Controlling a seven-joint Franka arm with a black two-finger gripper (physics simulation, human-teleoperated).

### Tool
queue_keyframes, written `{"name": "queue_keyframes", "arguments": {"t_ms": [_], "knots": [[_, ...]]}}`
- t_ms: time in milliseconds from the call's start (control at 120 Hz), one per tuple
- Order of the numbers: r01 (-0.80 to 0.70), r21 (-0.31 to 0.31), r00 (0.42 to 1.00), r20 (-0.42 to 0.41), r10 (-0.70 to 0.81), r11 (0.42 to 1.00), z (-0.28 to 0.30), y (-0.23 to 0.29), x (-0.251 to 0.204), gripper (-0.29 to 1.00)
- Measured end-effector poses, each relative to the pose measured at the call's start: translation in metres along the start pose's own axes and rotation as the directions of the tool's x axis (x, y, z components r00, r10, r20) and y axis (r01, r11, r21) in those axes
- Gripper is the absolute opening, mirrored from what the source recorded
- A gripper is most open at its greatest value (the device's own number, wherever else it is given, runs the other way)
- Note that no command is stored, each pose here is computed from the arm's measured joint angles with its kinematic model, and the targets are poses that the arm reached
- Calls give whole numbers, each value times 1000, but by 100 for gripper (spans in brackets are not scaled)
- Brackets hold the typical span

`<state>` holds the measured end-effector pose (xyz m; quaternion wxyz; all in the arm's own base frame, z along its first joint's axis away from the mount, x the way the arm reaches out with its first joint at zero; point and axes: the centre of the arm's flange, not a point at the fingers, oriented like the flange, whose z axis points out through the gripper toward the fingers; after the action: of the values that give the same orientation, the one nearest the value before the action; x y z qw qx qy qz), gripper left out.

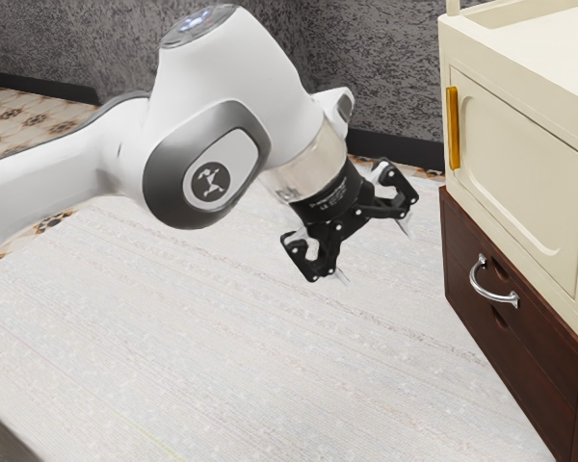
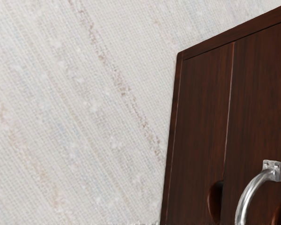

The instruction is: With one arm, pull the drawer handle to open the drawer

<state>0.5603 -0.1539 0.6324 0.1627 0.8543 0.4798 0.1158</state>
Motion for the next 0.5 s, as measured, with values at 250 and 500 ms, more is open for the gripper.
{"name": "queue_keyframes", "arguments": {"t_ms": [250,500], "knots": [[-30,-39,1000,1,30,999,18,21,-14,67],[-10,-55,1000,-12,10,998,40,30,3,64]]}}
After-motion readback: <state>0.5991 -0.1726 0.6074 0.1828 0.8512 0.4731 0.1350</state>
